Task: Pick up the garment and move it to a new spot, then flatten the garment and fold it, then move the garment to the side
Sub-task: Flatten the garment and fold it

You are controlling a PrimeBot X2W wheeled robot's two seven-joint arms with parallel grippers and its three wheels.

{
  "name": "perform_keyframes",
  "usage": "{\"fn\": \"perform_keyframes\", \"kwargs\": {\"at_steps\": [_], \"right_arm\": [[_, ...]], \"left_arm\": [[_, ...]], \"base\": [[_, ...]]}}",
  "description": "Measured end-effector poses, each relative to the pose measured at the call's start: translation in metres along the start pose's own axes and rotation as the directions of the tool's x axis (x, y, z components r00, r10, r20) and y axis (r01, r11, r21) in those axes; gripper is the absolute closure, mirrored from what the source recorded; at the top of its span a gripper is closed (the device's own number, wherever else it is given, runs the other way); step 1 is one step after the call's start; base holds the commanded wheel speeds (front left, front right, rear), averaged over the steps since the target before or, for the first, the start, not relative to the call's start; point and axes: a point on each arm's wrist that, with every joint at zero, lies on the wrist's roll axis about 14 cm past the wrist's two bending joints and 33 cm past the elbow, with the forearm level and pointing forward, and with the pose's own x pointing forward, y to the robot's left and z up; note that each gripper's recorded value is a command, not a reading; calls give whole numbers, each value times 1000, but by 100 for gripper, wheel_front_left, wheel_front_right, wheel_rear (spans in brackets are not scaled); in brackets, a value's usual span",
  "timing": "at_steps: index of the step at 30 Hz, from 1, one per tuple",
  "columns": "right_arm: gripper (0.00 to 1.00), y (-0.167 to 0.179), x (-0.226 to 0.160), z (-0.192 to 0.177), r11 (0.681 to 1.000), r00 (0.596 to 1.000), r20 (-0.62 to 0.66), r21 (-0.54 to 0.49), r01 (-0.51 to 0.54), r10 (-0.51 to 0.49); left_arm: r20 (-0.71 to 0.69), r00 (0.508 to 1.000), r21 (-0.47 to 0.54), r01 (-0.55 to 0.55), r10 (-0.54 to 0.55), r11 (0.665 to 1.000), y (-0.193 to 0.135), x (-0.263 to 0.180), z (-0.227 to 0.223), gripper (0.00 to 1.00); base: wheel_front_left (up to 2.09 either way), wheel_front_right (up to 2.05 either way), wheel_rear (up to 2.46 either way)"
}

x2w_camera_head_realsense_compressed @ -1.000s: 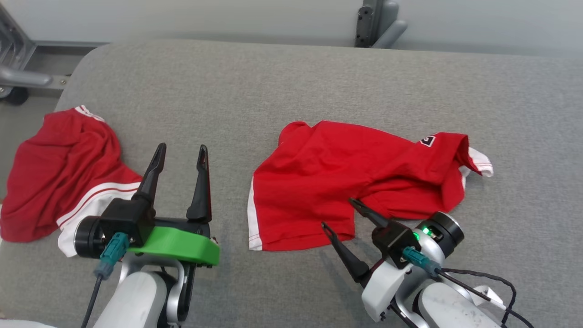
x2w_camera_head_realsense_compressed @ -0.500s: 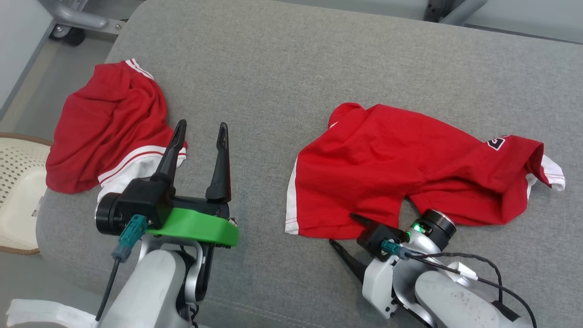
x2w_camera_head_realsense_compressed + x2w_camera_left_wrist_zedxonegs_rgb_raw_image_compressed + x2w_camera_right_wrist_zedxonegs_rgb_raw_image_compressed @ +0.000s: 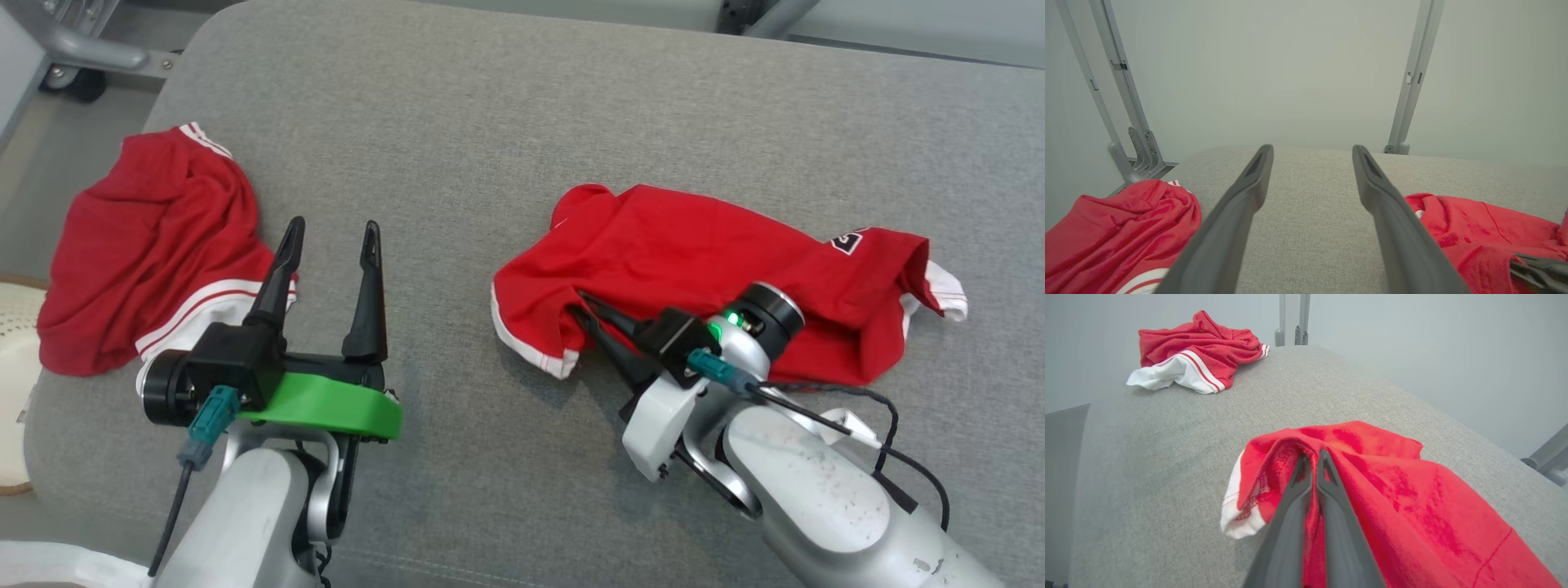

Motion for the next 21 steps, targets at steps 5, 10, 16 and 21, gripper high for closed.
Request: {"fn": "perform_keyframes", "kwargs": {"at_steps": [5,10,16,21], "right_arm": [[100,-34,-13,57,993,977,179,-2,115,-112],[100,-86,-63,88,946,908,275,21,324,-317],[100,-141,-146,67,798,772,211,94,595,-600],[100,-162,-210,8,638,642,33,156,754,-766]], "left_arm": [[0,999,4,33,-33,999,-8,7,1,0],[-5,996,-1,88,-88,996,-26,15,0,0],[-2,989,-10,150,-150,989,-49,26,0,0],[-16,981,-20,194,-194,981,-65,32,-7,0]], "base": [[0,0,0],[0,0,0],[0,0,0],[0,0,0]]}}
